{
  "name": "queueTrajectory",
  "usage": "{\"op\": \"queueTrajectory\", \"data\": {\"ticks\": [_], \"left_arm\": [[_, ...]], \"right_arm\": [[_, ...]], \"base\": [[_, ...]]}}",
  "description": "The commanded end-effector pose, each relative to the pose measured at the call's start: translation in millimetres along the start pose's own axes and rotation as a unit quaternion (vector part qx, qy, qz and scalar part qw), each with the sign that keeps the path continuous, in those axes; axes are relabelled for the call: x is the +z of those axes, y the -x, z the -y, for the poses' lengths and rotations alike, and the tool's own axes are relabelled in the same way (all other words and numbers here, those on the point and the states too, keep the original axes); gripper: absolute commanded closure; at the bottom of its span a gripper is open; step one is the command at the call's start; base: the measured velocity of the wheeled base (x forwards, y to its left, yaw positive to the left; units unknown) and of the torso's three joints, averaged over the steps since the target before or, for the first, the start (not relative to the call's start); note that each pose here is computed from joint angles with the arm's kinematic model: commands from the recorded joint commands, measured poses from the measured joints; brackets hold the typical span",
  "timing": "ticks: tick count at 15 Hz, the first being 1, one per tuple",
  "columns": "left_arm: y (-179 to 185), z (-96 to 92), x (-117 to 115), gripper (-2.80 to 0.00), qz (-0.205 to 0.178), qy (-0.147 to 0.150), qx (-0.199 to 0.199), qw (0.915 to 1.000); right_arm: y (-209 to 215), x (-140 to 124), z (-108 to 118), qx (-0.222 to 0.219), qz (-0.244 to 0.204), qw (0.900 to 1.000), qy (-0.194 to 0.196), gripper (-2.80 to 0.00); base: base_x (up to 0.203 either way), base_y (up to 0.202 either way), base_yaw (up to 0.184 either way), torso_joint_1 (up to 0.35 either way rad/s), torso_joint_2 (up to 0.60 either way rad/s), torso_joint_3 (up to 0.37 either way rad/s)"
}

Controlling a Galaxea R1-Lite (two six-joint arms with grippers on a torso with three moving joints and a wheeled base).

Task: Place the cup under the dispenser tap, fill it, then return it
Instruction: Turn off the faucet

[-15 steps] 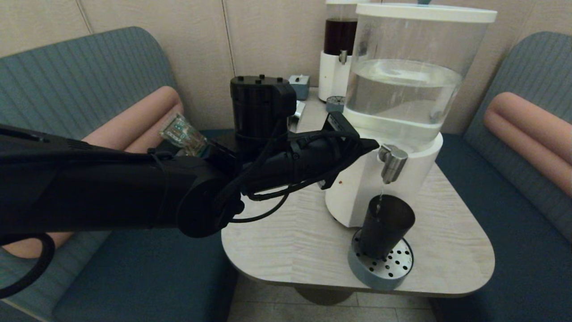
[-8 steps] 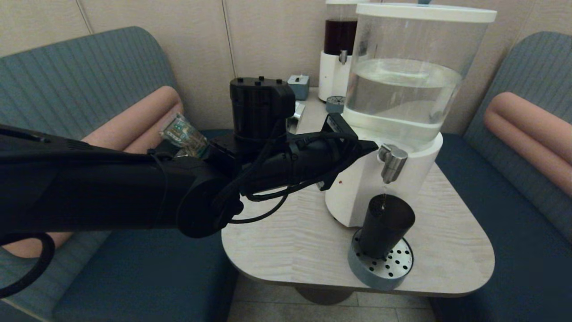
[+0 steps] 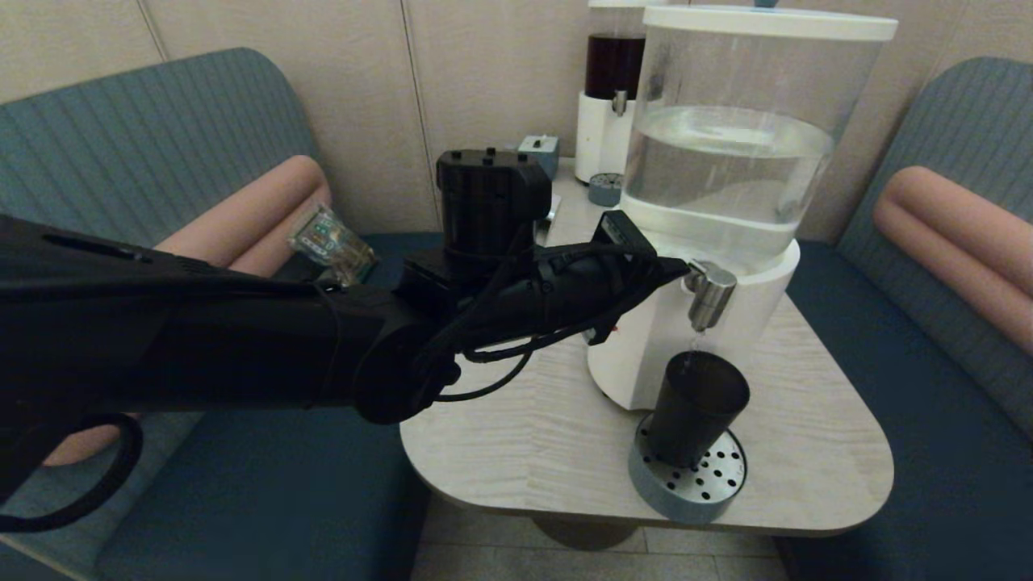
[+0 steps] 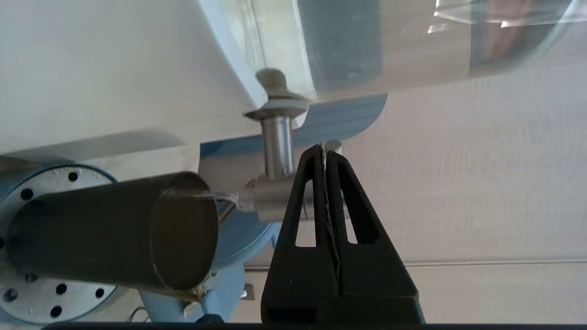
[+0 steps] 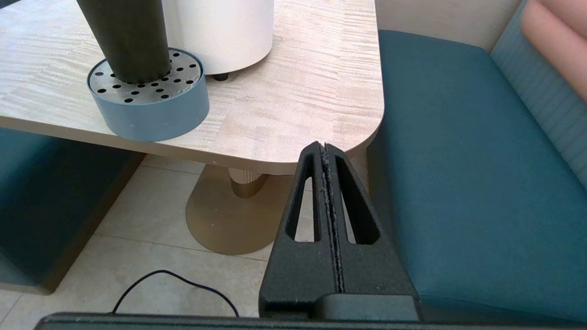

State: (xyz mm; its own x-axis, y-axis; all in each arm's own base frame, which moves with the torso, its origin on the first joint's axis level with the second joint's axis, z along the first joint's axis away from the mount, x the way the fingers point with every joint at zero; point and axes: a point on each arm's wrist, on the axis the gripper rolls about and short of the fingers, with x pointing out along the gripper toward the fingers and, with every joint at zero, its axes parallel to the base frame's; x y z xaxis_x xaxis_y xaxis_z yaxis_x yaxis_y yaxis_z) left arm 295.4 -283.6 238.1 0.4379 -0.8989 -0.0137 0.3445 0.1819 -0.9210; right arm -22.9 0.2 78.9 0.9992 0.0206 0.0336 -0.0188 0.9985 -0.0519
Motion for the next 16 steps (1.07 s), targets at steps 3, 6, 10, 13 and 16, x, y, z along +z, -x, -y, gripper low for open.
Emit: {"op": "queueTrajectory", "data": {"ticks": [3, 6, 10, 13, 16], "left_arm": [[-6.2, -3.6, 0.8, 0.00, -0.001, 0.003, -0.001, 1.0000], [-10.1, -1.3, 2.7, 0.00, 0.001, 0.001, -0.009, 1.0000], [-14.4, 2.7, 2.5, 0.00, 0.000, -0.002, -0.018, 0.9998], [-15.3, 3.0, 1.1, 0.00, -0.008, -0.002, -0.021, 0.9997], [-15.7, 4.2, -0.4, 0.00, -0.022, -0.003, -0.027, 0.9994]], "right_arm": [[-1.0, -4.3, -0.2, 0.001, -0.007, 1.000, 0.000, 0.00], [-1.0, -4.0, -0.2, 0.001, -0.007, 1.000, 0.000, 0.00], [-1.1, -4.2, -0.2, 0.001, -0.008, 1.000, 0.000, 0.00], [-1.0, -4.3, -0.2, 0.001, -0.007, 1.000, 0.000, 0.00], [-1.0, -4.3, -0.2, 0.001, -0.007, 1.000, 0.000, 0.00]], "base": [[0.000, 0.000, 0.000, 0.000, 0.00, 0.000], [0.000, 0.000, 0.000, 0.000, 0.00, 0.000], [0.000, 0.000, 0.000, 0.000, 0.00, 0.000], [0.000, 0.000, 0.000, 0.000, 0.00, 0.000], [0.000, 0.000, 0.000, 0.000, 0.00, 0.000]]}}
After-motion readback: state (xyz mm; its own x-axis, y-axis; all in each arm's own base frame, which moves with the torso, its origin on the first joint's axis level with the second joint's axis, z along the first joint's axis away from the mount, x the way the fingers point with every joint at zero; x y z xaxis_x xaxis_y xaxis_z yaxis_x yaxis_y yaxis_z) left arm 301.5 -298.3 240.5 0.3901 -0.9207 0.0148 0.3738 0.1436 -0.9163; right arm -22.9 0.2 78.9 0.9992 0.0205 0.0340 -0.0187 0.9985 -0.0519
